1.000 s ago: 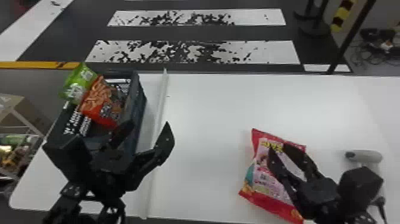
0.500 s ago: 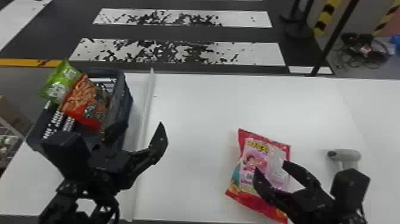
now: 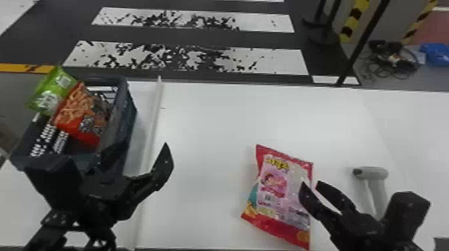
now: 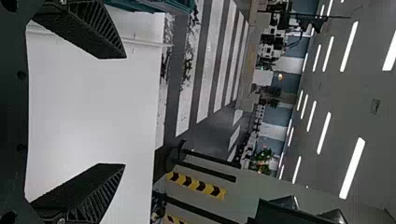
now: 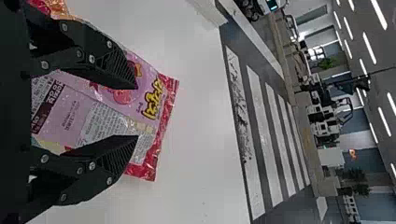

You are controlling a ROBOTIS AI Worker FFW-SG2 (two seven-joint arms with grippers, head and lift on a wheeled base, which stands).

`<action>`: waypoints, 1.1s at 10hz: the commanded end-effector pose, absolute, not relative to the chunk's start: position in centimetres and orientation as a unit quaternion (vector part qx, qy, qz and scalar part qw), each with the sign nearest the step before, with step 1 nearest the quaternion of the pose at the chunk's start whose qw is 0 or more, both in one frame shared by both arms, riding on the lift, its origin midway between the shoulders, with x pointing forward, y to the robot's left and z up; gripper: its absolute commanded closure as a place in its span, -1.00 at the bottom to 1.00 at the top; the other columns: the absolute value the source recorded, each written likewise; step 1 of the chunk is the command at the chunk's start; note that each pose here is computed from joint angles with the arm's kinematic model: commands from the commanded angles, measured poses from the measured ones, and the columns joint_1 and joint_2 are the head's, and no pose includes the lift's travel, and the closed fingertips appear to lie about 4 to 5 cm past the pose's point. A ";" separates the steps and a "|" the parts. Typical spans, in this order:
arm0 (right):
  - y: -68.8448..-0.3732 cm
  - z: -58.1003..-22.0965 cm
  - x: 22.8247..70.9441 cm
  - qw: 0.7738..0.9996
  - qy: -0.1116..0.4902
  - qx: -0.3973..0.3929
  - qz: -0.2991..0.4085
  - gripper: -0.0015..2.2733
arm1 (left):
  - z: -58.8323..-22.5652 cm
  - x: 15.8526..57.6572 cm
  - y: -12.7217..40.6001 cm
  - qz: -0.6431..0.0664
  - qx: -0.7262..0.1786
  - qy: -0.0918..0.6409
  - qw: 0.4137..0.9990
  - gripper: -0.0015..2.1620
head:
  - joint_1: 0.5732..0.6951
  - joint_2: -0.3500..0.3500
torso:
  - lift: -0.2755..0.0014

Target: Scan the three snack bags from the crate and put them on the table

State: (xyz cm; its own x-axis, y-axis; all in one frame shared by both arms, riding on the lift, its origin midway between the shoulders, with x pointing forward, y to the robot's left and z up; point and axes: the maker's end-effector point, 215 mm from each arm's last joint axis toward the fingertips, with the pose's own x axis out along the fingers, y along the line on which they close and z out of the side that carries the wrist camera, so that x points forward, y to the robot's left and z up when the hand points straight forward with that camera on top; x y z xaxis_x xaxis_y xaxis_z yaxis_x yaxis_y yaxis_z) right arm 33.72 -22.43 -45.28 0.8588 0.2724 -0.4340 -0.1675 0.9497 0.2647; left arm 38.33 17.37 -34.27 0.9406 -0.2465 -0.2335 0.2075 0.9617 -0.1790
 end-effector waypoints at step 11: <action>-27.7 -52.0 37.8 0.950 0.261 0.147 0.086 0.98 | -33.7 36.4 15.2 -0.121 -0.060 0.133 0.982 -0.97 | 1.00 -0.57 | 0.31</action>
State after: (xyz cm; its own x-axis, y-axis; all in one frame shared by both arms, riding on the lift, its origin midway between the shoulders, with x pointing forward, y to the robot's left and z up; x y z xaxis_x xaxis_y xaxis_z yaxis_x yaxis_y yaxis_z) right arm 37.61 -27.95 -51.76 0.8511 0.2365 -0.4687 -0.0811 0.9413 0.3276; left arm 36.41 15.34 -33.82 0.9350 -0.2506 -0.2509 0.2192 0.9646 -0.1467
